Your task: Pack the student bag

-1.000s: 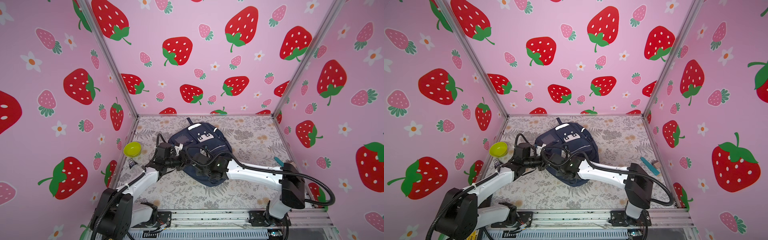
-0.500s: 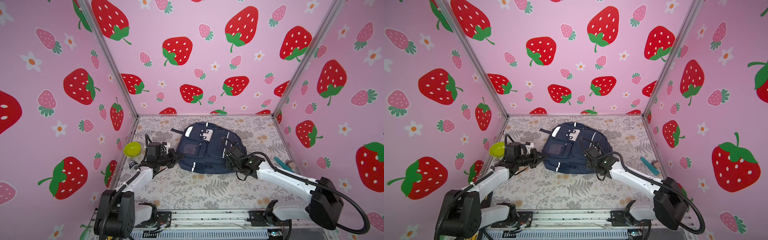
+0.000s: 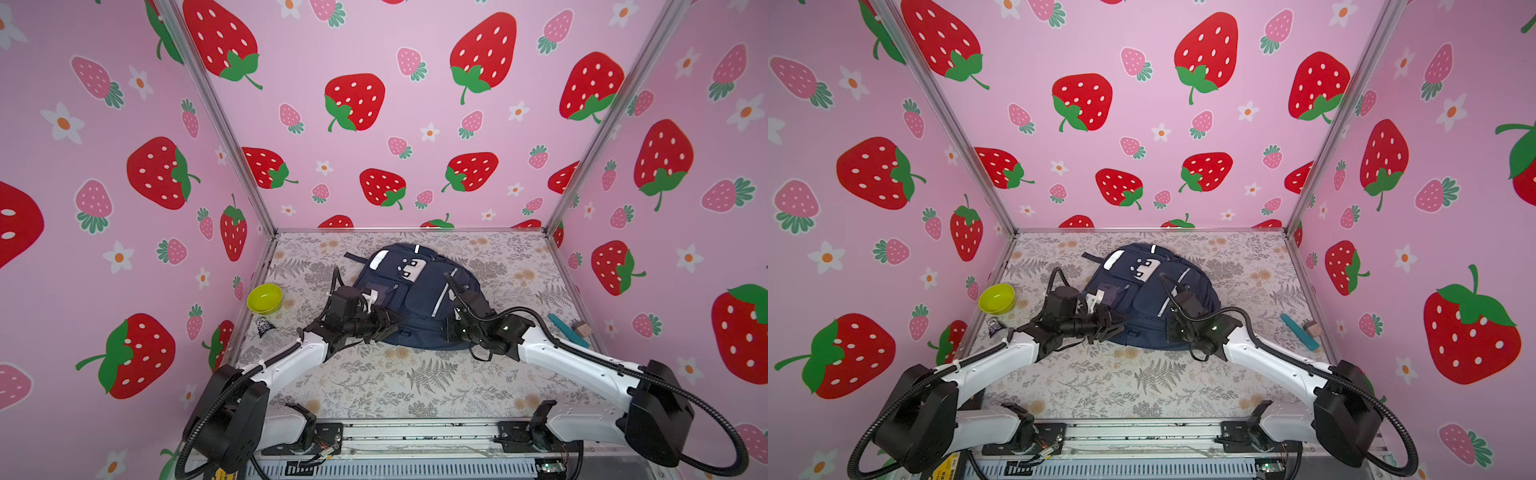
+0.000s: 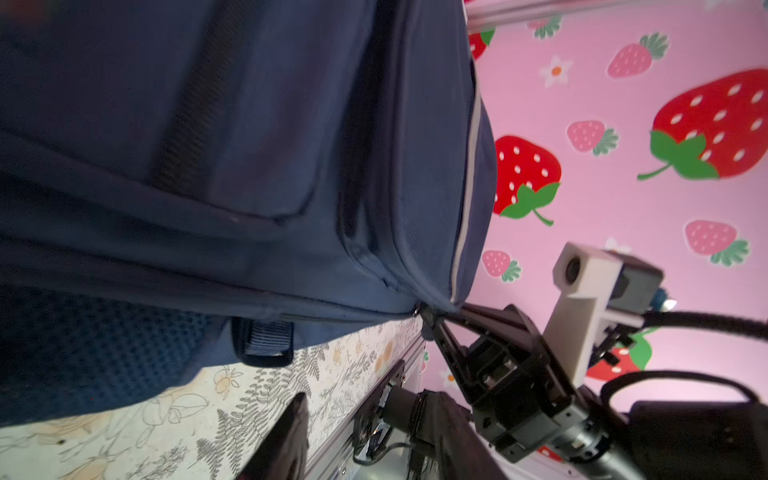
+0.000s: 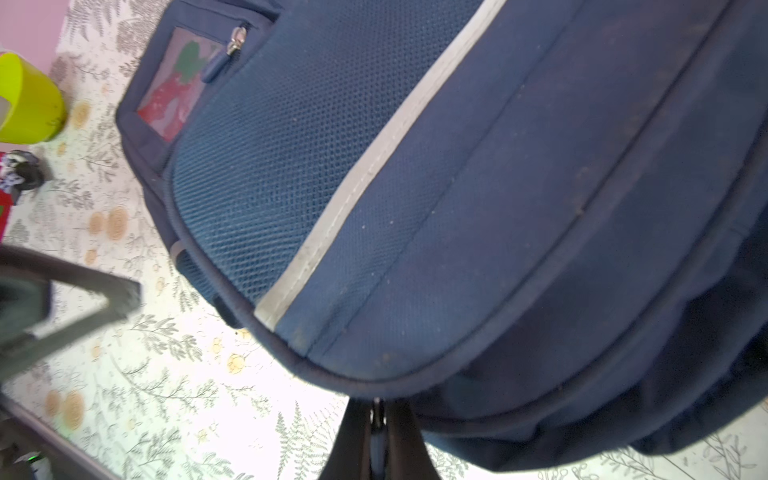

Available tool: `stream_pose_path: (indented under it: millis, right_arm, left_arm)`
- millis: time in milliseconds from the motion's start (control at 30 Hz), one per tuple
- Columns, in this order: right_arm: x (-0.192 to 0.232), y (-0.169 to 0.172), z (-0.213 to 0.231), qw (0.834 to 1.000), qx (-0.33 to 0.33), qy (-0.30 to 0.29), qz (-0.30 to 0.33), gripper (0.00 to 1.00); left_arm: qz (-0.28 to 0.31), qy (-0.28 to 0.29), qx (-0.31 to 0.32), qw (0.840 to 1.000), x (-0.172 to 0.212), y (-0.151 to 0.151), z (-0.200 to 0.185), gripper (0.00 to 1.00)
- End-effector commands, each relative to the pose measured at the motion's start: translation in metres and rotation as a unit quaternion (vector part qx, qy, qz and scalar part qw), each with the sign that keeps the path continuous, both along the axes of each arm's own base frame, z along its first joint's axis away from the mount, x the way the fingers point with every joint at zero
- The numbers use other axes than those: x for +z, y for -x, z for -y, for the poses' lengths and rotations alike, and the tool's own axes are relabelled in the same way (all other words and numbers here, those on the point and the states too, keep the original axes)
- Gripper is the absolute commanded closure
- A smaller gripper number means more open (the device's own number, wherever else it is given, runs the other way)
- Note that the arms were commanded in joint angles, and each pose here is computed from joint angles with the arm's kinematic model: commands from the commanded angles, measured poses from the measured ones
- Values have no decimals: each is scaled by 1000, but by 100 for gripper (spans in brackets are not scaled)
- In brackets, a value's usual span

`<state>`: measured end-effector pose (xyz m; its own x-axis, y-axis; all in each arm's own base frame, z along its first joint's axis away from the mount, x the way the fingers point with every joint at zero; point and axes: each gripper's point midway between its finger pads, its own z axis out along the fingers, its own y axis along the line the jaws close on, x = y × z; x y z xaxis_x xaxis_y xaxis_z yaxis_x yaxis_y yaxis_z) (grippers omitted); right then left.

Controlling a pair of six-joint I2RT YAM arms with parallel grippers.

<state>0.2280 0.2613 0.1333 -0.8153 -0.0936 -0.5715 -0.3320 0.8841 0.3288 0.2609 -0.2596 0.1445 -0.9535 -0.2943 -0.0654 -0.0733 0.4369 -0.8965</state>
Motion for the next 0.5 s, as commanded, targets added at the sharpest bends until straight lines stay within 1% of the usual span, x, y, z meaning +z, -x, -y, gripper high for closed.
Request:
stream_pose_path:
  millis: [0,33,100,200,267,333,367,433,467]
  right_arm:
    - [11,11,-14,998,25,-58,-4,96]
    - [14,14,-17,997,31,-76,-5,96]
    - [19,20,-23,993,39,-108,-8,97]
    - [26,28,-32,989,53,-137,-9,97]
    - [26,33,-37,989,59,-134,-11,97]
    - [26,38,-42,990,68,-123,-9,97]
    - [26,39,-44,991,69,-114,-7,97]
    - [22,43,-46,993,73,-94,-7,98]
    - [22,44,-46,994,73,-85,-7,98]
  left_arm:
    - [15,31,15,999,22,-17,27,42]
    - [13,39,13,999,24,-19,34,37]
    - [5,67,11,998,28,-23,50,32]
    - [3,94,11,995,35,-31,67,31]
    - [1,95,8,995,35,-34,75,32]
    - [-1,97,9,995,36,-38,82,36]
    - [-3,98,10,995,35,-40,84,40]
    - [-4,111,12,994,37,-44,88,55]
    - [-7,117,14,993,37,-45,89,65]
